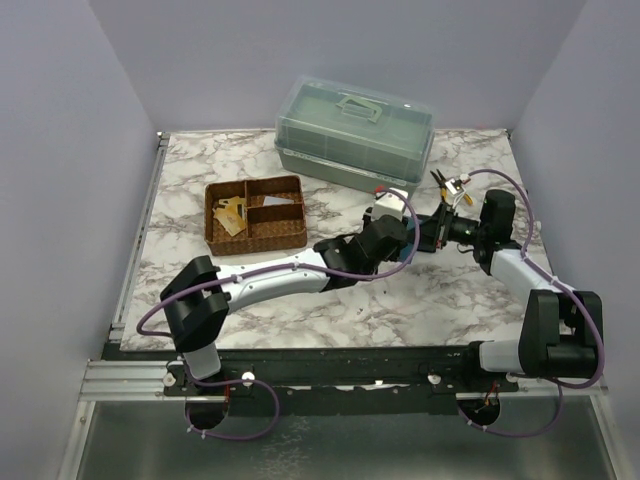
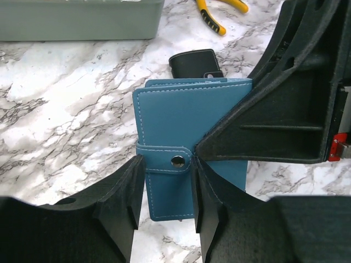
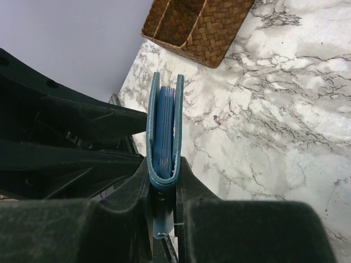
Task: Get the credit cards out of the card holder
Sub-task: Open the card holder at the center of the board.
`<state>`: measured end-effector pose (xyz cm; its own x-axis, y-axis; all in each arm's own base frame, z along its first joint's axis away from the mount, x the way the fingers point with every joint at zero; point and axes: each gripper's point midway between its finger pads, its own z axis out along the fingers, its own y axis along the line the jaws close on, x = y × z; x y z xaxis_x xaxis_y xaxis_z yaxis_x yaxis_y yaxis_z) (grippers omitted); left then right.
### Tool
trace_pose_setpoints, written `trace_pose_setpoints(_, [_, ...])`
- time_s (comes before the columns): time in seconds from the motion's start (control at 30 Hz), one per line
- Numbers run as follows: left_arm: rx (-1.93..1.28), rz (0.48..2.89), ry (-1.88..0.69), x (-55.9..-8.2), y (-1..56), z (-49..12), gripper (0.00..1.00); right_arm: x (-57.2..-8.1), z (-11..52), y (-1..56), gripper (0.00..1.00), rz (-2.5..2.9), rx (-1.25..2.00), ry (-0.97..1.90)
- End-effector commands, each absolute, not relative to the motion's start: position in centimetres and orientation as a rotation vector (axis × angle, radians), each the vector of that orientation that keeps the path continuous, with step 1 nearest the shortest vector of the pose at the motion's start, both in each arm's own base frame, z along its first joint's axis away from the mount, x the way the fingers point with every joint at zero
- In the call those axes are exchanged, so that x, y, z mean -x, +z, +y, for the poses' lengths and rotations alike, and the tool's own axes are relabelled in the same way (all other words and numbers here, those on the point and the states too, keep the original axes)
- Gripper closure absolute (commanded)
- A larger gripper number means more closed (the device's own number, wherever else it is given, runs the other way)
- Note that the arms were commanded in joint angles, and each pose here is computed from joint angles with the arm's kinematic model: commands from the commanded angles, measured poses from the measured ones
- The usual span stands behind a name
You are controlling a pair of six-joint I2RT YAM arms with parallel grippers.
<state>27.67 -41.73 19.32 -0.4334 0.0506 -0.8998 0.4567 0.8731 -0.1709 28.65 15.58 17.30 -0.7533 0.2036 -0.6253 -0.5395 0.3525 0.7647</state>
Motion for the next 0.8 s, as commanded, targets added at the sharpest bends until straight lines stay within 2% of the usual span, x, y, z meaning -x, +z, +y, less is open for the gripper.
trace_pose_setpoints(0.0, [-0.377, 2.005, -0.348, -28.5, 18.8, -41.3, 0.57, -29.3, 15.5, 18.1, 1.00, 1.948, 0.307, 1.447])
trace_pose_setpoints(0.27, [-0.451, 2.046, -0.378, -27.9, 17.9, -42.6, 0.55, -29.2, 15.5, 18.4, 1.00, 1.947, 0.303, 1.463])
trace_pose_setpoints(0.67, [-0.453, 2.057, -0.181, -29.3, 16.0, -41.3, 0.53, -28.5, 15.8, 18.7, 1.00, 1.933, 0.327, 1.524])
trace_pose_setpoints(0.73, [-0.425, 2.036, -0.138, -29.9, 16.2, -40.9, 0.55, -28.4, 15.8, 18.6, 1.00, 1.934, 0.329, 1.529])
trace_pose_setpoints(0.77, [-0.408, 2.025, -0.117, -30.2, 16.5, -40.7, 0.59, -28.4, 15.8, 18.7, 1.00, 1.931, 0.332, 1.529])
